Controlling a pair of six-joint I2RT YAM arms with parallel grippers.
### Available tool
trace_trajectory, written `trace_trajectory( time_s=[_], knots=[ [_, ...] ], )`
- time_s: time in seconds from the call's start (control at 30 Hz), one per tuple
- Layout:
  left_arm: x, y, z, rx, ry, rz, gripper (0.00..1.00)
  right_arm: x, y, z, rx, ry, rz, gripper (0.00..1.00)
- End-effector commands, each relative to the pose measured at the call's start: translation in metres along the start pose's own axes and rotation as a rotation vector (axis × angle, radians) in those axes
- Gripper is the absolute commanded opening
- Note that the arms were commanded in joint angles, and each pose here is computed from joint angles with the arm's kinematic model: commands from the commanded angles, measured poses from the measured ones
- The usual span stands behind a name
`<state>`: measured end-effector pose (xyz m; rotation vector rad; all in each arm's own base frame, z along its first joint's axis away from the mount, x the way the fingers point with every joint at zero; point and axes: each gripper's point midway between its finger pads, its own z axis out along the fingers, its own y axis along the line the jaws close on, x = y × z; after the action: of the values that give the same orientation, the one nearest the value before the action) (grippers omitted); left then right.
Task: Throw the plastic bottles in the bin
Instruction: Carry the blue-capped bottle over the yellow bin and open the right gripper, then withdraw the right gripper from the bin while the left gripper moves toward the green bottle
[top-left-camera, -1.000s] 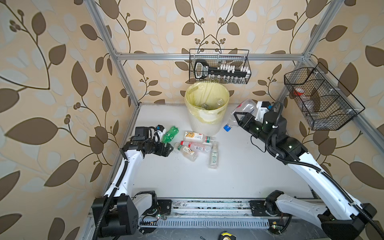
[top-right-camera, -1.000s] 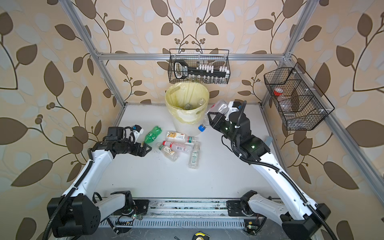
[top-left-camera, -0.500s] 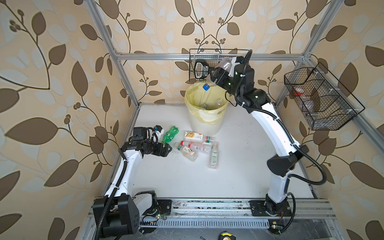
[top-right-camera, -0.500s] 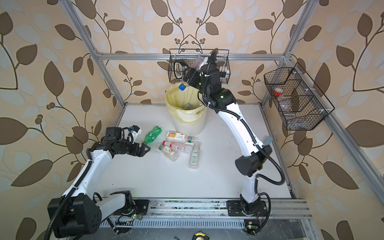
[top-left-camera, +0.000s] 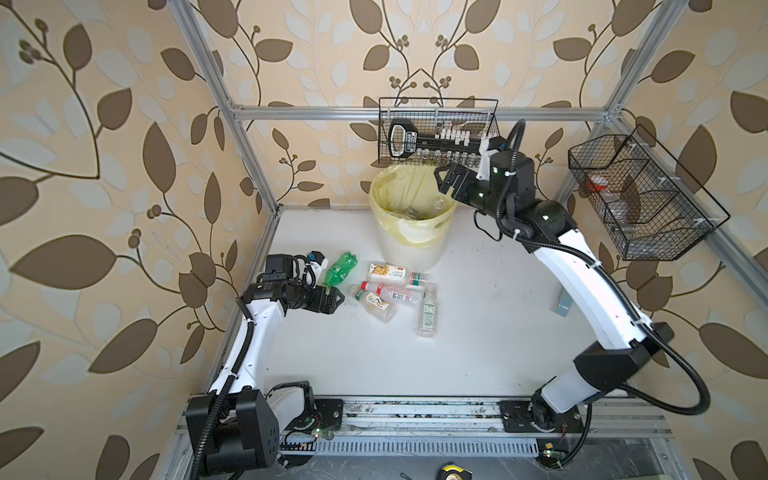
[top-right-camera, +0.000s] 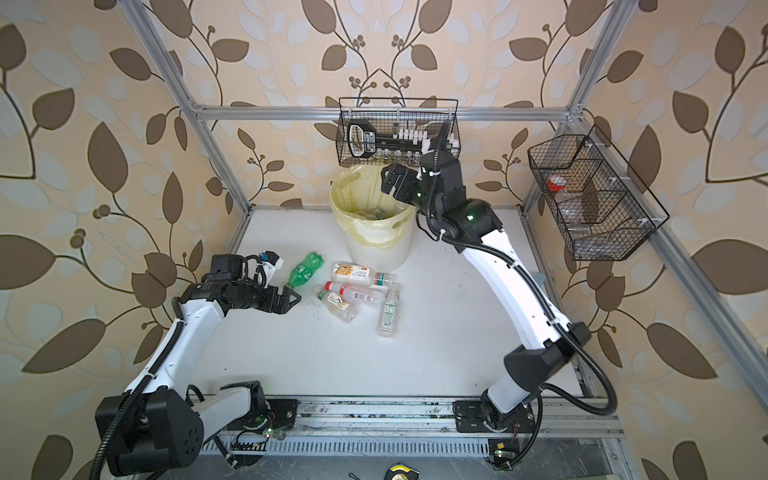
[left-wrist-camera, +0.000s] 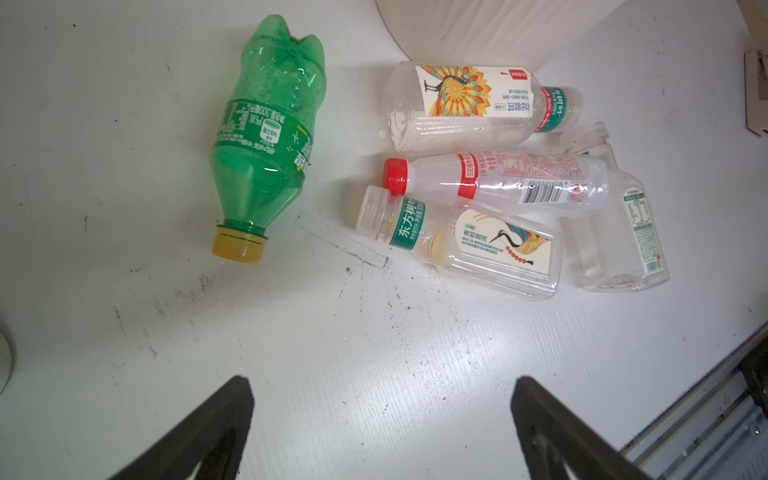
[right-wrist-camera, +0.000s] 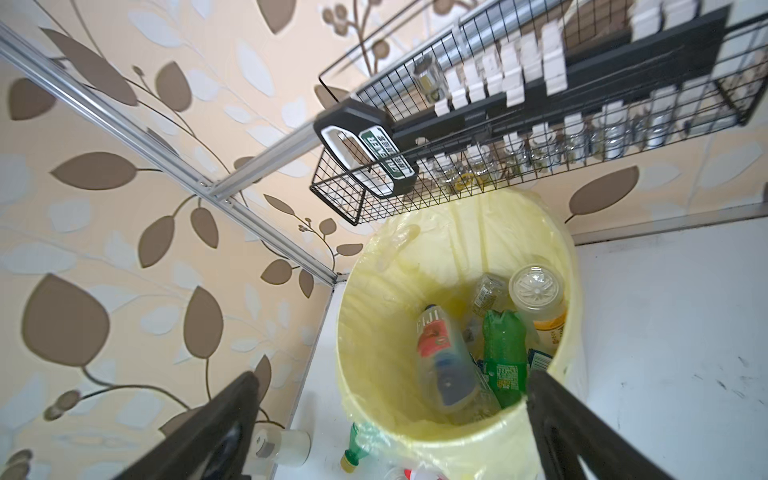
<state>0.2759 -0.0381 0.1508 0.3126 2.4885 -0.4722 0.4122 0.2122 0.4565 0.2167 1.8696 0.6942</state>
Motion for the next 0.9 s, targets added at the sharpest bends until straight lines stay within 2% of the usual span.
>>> trace_trajectory(
  time_s=[0.0, 0.53, 0.87],
  knots=[
    [-0.01, -0.004, -0.008, 0.018, -0.035, 0.012, 0.99, 0.01, -0.005, -0.013, -0.02, -0.009, -0.018, 1.0],
    [-0.009, 0.003, -0.006, 0.0, -0.03, 0.01, 0.99, 0.11, -0.082, -0.063, 0.055, 0.1, -0.005, 1.0],
    [-0.022, 0.011, -0.006, -0.022, -0.026, 0.028, 0.99, 0.151, -0.129, -0.099, 0.134, 0.123, 0.038, 1.0]
  ],
)
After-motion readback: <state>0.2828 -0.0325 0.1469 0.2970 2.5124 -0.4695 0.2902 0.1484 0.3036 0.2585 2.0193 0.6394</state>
